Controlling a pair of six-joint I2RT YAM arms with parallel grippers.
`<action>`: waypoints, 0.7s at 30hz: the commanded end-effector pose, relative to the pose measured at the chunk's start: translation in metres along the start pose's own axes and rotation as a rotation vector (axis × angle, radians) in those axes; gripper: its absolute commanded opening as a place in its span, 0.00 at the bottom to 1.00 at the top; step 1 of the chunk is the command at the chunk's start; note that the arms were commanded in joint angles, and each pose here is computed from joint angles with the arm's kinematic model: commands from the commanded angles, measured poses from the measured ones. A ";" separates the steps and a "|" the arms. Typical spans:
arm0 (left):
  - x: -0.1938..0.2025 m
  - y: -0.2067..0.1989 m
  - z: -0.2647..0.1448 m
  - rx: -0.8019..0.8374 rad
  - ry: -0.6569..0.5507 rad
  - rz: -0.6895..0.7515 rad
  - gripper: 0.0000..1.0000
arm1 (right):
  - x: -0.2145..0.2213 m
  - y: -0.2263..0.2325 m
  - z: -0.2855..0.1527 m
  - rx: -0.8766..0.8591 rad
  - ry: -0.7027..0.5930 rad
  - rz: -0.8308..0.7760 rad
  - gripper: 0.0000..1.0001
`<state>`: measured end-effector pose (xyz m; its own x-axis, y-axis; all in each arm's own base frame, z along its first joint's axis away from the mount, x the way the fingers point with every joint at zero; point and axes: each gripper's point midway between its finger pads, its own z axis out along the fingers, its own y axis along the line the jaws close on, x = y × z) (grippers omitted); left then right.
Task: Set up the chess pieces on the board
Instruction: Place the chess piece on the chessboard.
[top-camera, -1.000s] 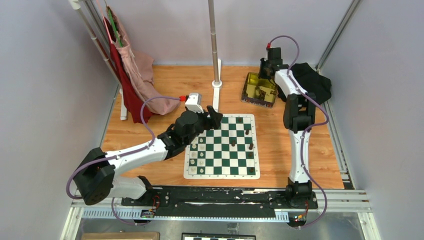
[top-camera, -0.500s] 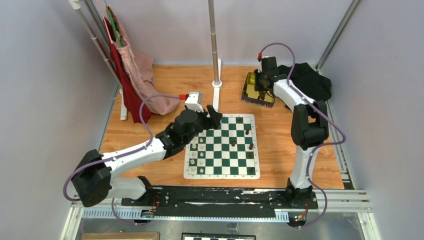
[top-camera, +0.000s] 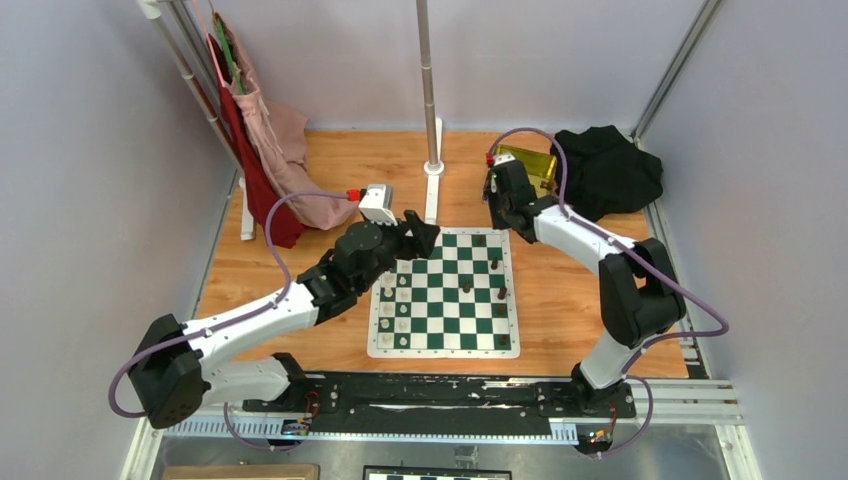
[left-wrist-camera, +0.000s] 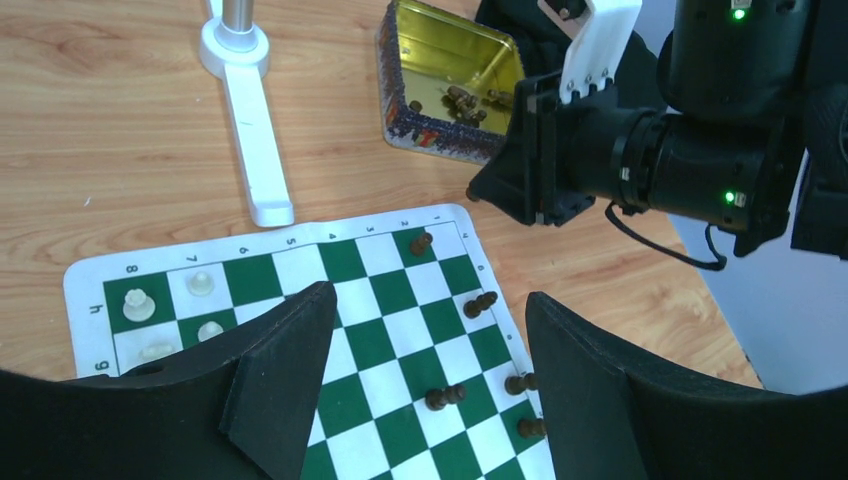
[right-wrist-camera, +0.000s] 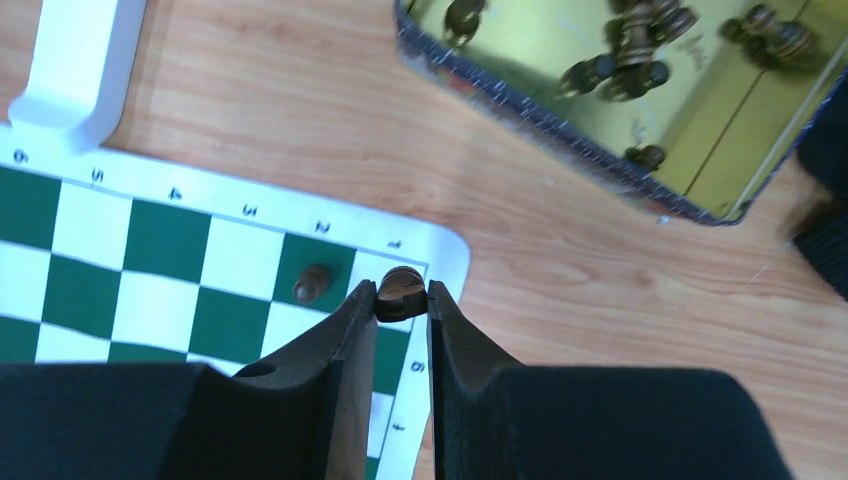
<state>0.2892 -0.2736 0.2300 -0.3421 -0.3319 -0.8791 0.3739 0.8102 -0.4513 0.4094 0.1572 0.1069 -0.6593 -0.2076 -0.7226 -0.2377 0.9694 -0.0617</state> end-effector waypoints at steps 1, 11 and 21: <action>0.003 0.000 -0.007 0.008 0.002 0.002 0.75 | -0.007 0.014 -0.012 0.025 -0.081 -0.014 0.00; 0.004 0.003 -0.009 0.002 0.007 0.013 0.75 | 0.020 0.024 -0.008 0.026 -0.062 0.013 0.00; 0.005 0.001 -0.006 0.002 0.012 0.012 0.75 | 0.046 0.025 -0.006 0.006 -0.031 0.024 0.00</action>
<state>0.2845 -0.2681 0.2217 -0.3565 -0.3143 -0.8798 0.3667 0.8191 -0.4412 0.3696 0.1669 0.0661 -0.6686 -0.2133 -0.7124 -0.2313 0.9701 -0.0734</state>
